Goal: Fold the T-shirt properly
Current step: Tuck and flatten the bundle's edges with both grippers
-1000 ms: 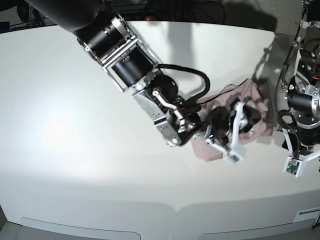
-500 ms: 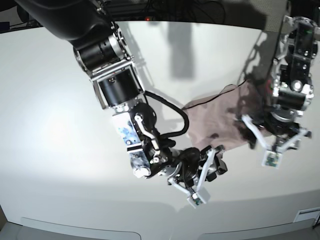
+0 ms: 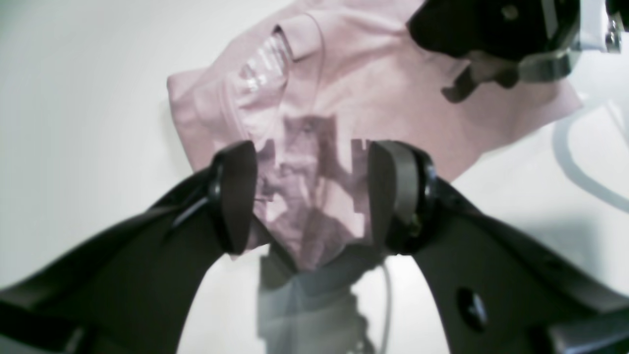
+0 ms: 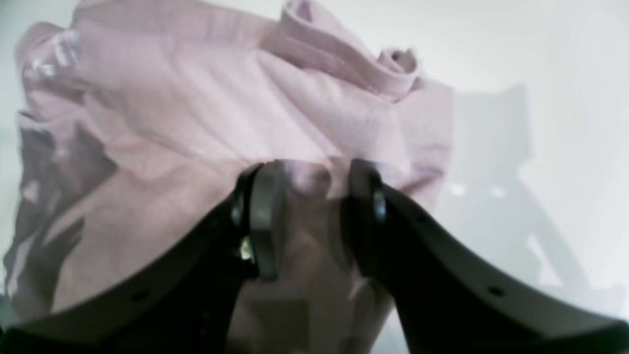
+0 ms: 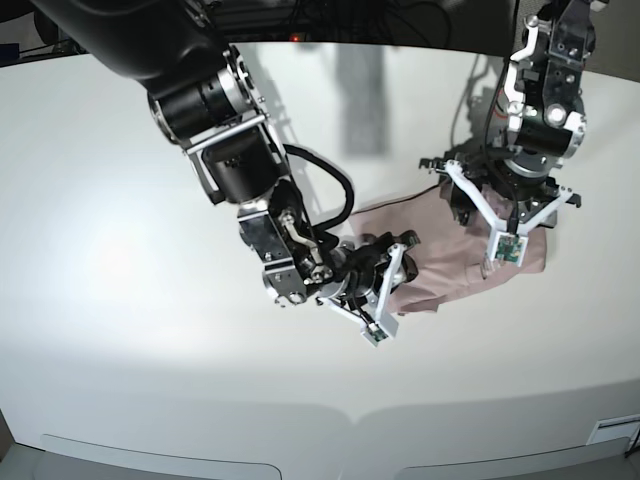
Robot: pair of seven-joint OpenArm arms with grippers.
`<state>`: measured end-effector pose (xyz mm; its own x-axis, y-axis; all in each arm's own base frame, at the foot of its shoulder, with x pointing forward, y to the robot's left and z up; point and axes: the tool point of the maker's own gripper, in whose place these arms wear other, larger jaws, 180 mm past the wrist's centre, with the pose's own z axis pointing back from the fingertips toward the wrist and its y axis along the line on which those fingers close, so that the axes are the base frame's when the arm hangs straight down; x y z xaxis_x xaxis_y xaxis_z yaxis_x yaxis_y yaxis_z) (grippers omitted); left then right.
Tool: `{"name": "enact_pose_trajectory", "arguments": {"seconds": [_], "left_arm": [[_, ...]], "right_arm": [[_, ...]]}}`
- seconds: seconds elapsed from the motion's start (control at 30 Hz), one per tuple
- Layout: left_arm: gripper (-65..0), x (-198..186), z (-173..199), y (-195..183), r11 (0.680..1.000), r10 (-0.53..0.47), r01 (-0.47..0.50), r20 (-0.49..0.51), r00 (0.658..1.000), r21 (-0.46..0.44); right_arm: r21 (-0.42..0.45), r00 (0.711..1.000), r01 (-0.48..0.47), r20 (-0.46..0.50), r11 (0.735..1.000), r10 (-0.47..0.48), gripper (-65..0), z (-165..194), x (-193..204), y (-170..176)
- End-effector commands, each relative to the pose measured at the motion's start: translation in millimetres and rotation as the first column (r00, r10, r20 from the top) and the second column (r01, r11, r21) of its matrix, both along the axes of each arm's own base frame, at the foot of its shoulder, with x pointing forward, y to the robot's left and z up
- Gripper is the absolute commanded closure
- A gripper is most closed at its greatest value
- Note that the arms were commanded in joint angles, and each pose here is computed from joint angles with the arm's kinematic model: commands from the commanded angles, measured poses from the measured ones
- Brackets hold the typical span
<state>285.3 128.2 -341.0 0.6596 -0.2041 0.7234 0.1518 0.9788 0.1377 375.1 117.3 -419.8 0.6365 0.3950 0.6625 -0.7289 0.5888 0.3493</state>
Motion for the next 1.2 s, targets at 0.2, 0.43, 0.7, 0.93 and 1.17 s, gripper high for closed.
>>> {"name": "enact_pose_trajectory", "arguments": {"seconds": [0.2,0.43,0.7,0.93,1.17], "left_arm": [[-33.8,3.7,2.6,-9.2,0.999,-0.001,0.004,0.05,0.999,-0.049],[-33.8,-1.0,-63.4,-1.8,0.999,0.038,-0.042,-0.097,0.995,-0.034],[-33.8,6.6,-93.7,-11.8,0.999,0.021,-0.03,-0.184,0.983,-0.046],[-33.8,2.9,-96.4,-10.9,0.999,0.023,-0.032,-0.211,0.977,-0.04],[-33.8,4.5,-95.4,-2.0,1.0,0.026,-0.022,-0.199,0.98,0.02]], "right_arm": [[0.137,0.999,0.006,0.052,0.991,-0.013,-22.5,53.9,22.4,20.5],[0.157,0.991,-0.01,0.132,0.988,-0.011,-22.5,89.0,44.2,23.7],[0.099,0.972,-0.006,0.233,0.995,-0.017,-22.5,88.9,59.0,16.8],[0.03,0.983,0.0,0.182,1.0,-0.005,-22.5,58.9,52.0,7.4],[-0.088,0.998,-0.042,0.033,0.995,0.045,-22.5,20.9,24.5,-6.4]]}}
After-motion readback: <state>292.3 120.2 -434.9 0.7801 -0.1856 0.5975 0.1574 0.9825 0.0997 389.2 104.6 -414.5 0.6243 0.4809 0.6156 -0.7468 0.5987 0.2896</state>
